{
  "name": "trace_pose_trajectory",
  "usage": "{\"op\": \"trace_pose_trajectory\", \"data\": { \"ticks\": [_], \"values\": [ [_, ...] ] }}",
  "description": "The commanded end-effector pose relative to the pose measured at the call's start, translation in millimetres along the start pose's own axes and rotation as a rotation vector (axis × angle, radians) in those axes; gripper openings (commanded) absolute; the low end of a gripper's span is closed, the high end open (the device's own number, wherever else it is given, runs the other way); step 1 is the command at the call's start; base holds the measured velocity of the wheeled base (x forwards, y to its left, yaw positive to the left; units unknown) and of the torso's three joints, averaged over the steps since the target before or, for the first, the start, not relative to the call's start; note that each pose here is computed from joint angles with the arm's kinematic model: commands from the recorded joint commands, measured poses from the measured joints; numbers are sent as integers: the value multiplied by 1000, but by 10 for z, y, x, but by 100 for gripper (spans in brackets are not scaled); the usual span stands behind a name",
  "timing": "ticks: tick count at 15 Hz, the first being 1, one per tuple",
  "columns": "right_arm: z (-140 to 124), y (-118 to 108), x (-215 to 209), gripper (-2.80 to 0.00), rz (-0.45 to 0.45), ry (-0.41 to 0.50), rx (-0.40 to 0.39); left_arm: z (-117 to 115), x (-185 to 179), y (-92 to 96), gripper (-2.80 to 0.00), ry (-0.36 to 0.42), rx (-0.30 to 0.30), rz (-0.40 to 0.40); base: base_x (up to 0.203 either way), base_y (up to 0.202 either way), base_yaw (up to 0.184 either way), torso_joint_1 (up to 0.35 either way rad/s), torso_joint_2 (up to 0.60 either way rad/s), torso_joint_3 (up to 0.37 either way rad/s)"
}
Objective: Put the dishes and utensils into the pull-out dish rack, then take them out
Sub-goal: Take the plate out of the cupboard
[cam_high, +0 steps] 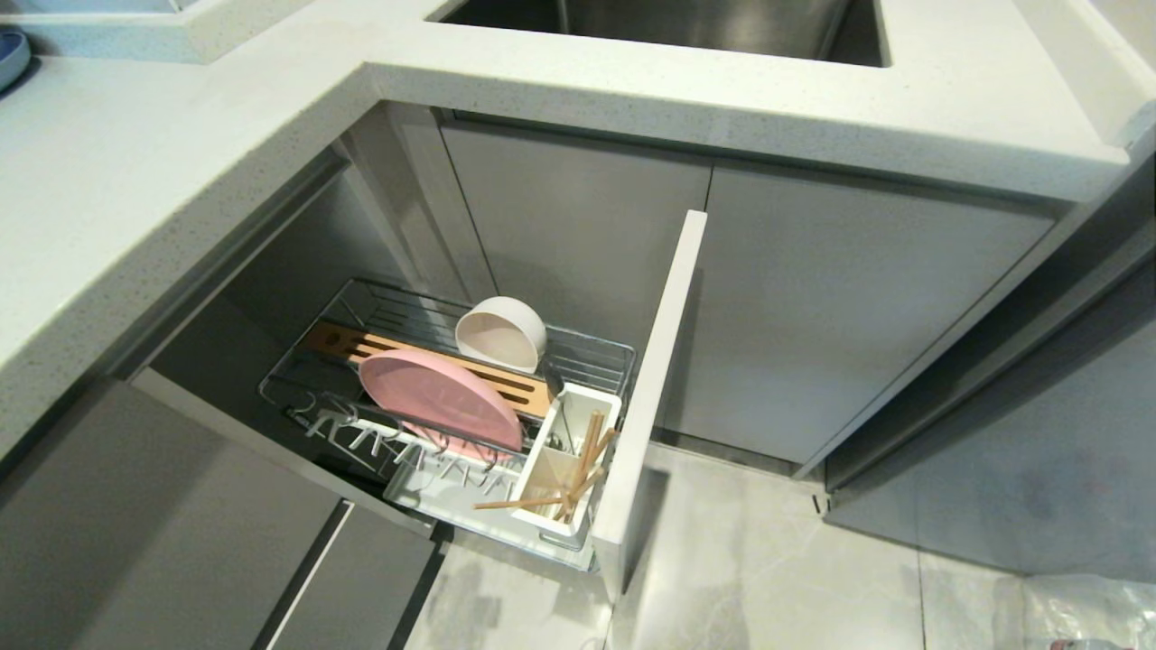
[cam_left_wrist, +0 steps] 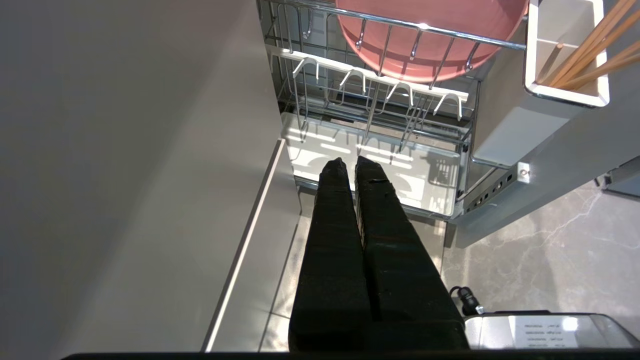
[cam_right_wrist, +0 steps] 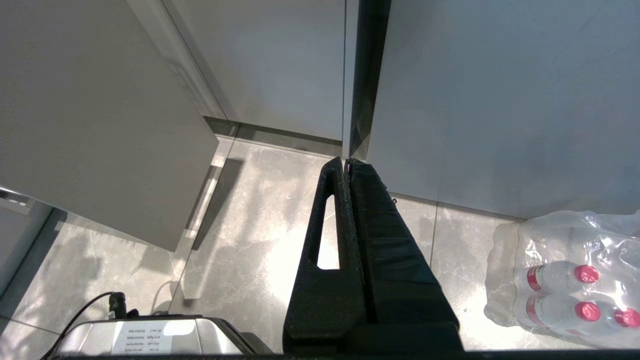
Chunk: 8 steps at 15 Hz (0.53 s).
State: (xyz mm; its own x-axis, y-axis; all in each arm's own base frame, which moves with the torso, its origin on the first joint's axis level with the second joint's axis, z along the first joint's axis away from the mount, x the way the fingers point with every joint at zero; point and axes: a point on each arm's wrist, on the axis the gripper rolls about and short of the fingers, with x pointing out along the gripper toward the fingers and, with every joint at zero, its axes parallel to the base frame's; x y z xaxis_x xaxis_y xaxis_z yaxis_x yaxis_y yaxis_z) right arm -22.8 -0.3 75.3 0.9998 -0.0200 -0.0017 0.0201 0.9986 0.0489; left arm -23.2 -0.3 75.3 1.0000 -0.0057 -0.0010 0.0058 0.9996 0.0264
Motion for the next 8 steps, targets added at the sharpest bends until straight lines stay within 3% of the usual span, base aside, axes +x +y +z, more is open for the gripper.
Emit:
{"op": "trace_pose_trajectory", "data": {
  "ticks": [1,8],
  "values": [
    [-4,0,1,-280,0,1,0,-1,0,0,-280,1,-2,1,0,0,0,0,0,0],
    [-4,0,1,-280,0,1,0,-1,0,0,-280,1,-2,1,0,0,0,0,0,0]
  ]
}}
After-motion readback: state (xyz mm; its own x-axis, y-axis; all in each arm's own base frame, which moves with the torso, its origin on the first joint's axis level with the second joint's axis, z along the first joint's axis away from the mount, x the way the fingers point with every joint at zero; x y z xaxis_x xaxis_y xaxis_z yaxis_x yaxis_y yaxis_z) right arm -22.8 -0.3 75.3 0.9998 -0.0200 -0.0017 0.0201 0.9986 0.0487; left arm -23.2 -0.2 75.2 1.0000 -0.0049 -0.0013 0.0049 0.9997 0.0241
